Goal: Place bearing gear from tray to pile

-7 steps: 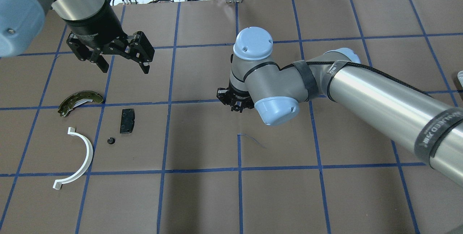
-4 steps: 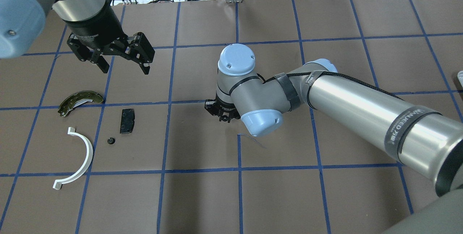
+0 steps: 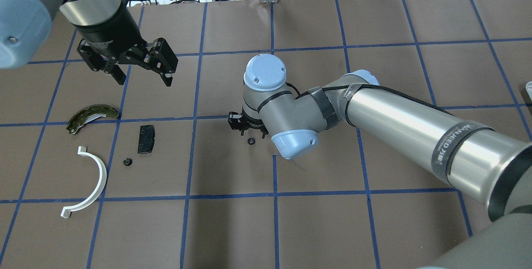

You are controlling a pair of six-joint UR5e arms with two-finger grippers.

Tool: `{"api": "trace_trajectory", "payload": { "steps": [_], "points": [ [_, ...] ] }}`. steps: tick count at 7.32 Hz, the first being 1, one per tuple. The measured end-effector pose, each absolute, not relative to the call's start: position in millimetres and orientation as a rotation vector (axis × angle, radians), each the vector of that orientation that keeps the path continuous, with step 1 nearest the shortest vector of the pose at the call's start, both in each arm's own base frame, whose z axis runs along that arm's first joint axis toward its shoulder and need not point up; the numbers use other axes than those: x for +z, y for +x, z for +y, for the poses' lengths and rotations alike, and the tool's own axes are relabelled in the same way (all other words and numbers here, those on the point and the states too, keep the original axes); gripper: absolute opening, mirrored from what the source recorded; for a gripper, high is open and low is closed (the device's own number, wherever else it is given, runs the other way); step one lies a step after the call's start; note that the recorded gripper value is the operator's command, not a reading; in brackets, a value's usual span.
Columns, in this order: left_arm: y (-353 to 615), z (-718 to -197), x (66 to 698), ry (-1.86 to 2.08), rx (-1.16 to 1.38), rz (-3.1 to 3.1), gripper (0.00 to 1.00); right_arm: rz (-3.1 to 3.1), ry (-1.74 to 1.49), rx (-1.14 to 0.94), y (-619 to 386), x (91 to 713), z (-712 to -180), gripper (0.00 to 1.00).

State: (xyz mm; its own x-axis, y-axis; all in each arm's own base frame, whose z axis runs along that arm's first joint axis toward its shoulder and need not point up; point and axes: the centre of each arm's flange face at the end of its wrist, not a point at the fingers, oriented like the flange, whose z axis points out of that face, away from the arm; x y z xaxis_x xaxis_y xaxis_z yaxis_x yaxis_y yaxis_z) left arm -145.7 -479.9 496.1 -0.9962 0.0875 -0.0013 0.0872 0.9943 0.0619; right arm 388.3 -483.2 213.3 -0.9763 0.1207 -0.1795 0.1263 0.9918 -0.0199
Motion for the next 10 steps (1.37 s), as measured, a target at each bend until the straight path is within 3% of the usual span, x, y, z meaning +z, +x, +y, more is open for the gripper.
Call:
{"api": "trace_trajectory", "payload": {
  "steps": [4,7,10],
  "points": [
    [-166,-499,468,0.142,0.139,3.14,1.0,2.979,0.169,-0.09,253,291,-531,1.0],
    [-215,-524,378,0.126,0.123,3.135,1.0,3.032,0.127,-0.049,138,345,-532,1.0],
    [-266,-504,278,0.053,0.042,3.137,1.0,3.121,0.092,-0.008,103,410,-502,1.0]
  ]
}}
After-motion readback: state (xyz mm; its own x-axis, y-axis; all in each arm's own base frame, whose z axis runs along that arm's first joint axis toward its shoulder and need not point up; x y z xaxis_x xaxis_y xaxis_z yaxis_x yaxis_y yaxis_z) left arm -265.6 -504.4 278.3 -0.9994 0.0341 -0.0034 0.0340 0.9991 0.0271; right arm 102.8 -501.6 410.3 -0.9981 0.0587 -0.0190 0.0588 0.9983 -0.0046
